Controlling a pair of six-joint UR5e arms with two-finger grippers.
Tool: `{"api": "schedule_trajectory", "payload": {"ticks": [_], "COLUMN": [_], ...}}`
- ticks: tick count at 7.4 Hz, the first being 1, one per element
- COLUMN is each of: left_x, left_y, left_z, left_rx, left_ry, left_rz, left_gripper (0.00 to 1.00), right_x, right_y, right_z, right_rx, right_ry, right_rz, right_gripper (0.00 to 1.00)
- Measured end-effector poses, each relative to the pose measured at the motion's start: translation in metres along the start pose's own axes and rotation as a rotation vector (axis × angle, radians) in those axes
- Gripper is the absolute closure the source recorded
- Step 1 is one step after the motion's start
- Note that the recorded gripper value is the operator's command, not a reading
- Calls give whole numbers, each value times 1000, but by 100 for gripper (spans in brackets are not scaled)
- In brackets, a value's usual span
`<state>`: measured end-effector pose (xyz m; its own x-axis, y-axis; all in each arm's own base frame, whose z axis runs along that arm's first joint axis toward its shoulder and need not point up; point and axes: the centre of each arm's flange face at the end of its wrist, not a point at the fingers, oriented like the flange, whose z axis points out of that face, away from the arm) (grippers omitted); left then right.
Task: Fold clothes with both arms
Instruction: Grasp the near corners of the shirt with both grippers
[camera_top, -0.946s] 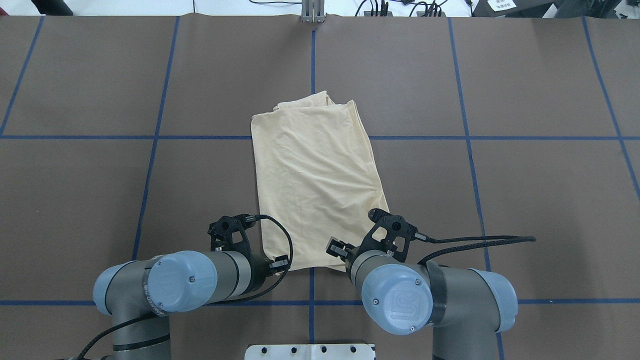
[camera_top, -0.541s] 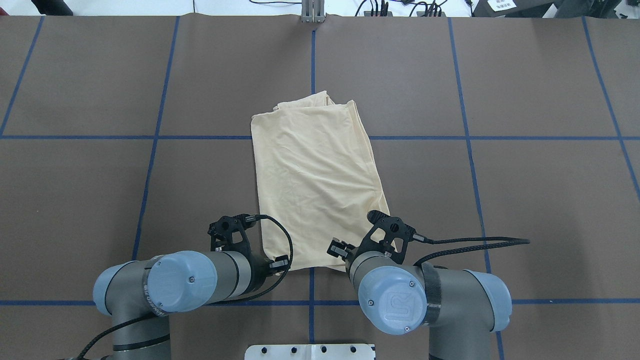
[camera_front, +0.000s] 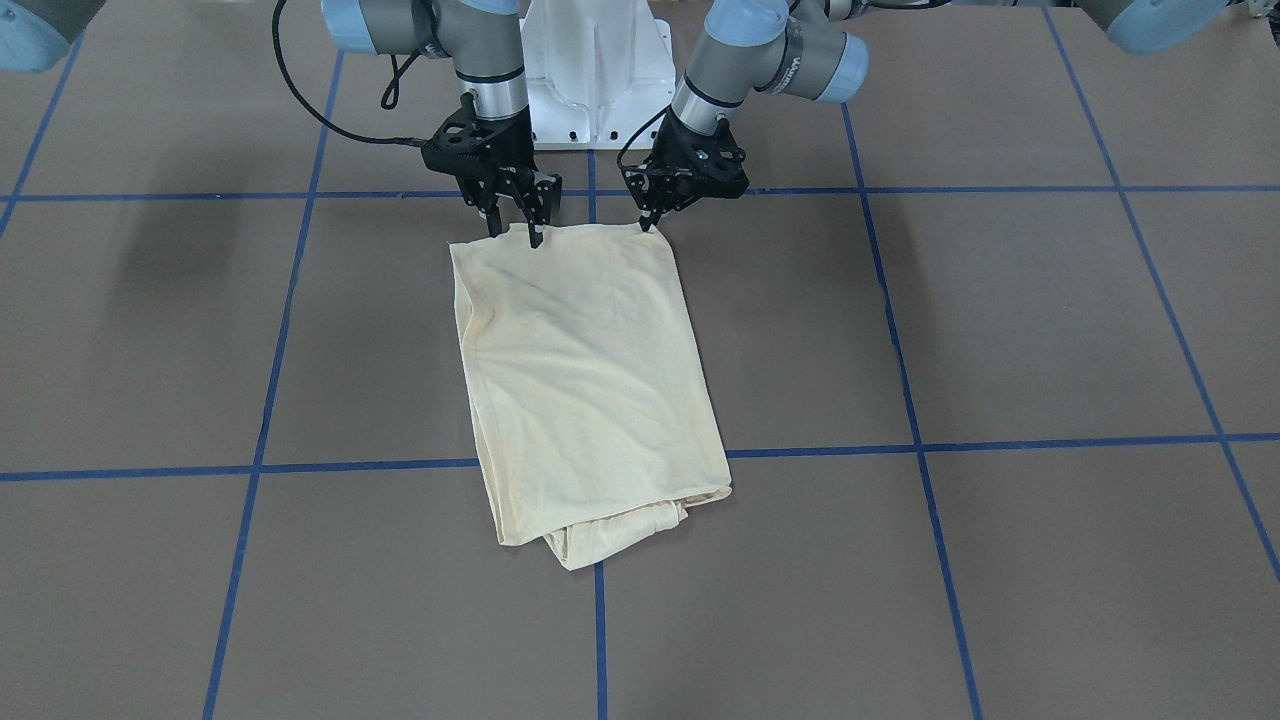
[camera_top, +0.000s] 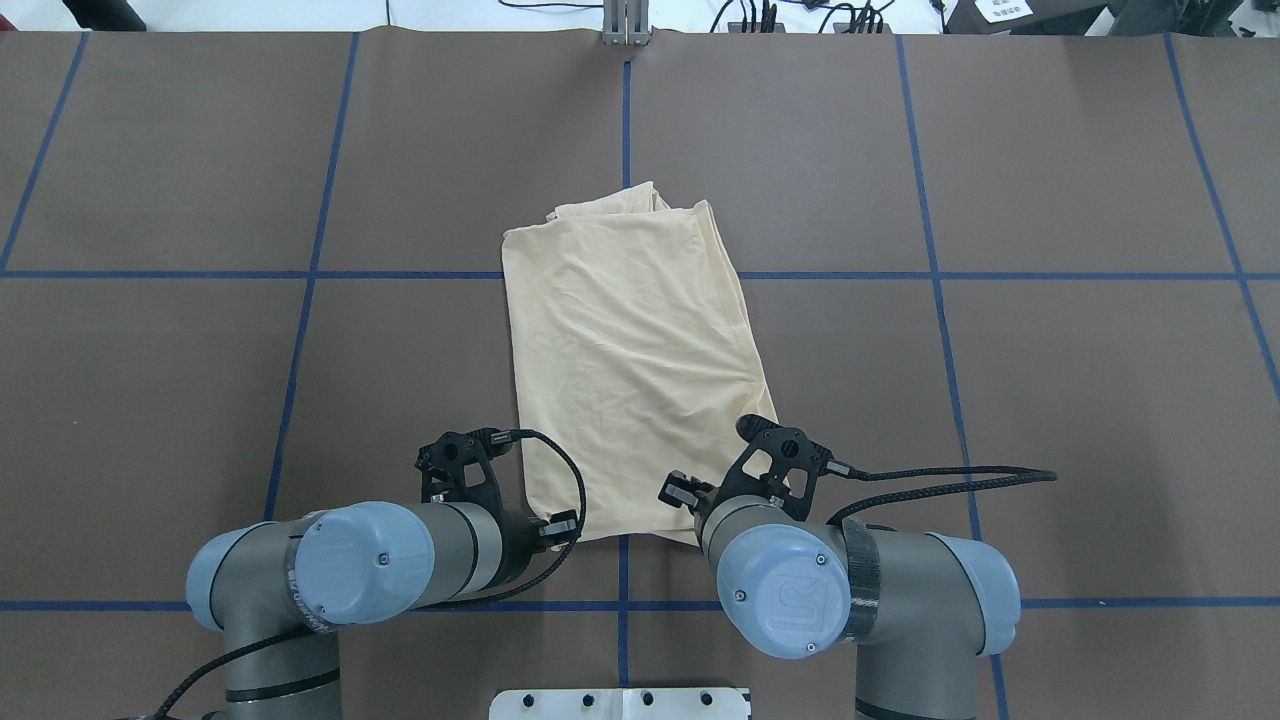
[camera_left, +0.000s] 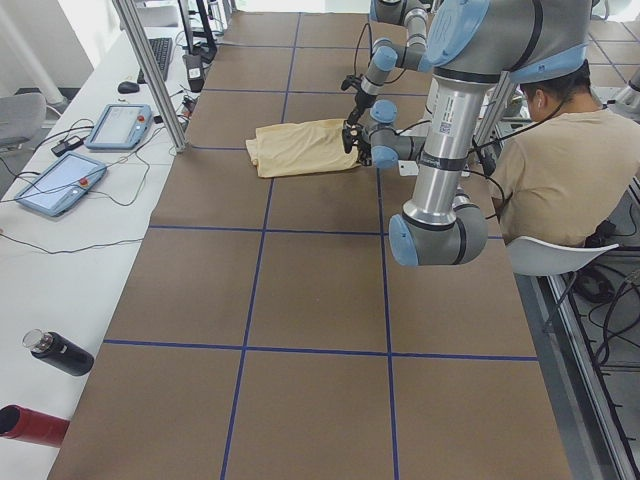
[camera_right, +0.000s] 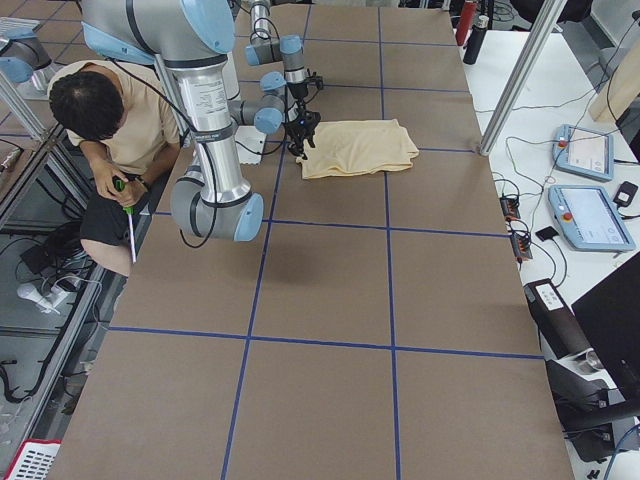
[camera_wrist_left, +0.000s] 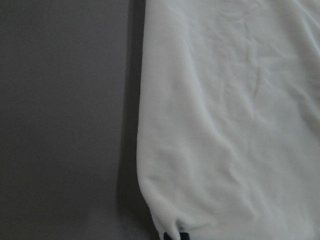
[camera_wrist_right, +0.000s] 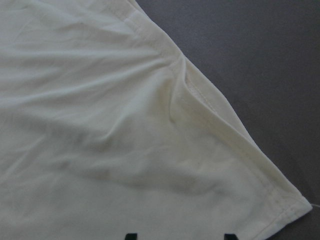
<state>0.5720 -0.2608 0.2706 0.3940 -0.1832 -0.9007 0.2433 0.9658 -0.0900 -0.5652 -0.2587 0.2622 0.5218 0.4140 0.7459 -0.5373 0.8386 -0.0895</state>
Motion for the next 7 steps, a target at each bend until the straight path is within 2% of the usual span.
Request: {"api": "schedule_trajectory", "payload": {"ticks": [7], "left_x": [0], "left_y": [-1], "left_z": [-1], "left_rx": [1], "left_ry": [1], "left_rz": [3], "left_gripper": [100], "right_x": [3], "right_y": [15], "right_z": [20], "right_rx": [4], "right_ry": [37], "right_rz": [8], "right_gripper": [31]}}
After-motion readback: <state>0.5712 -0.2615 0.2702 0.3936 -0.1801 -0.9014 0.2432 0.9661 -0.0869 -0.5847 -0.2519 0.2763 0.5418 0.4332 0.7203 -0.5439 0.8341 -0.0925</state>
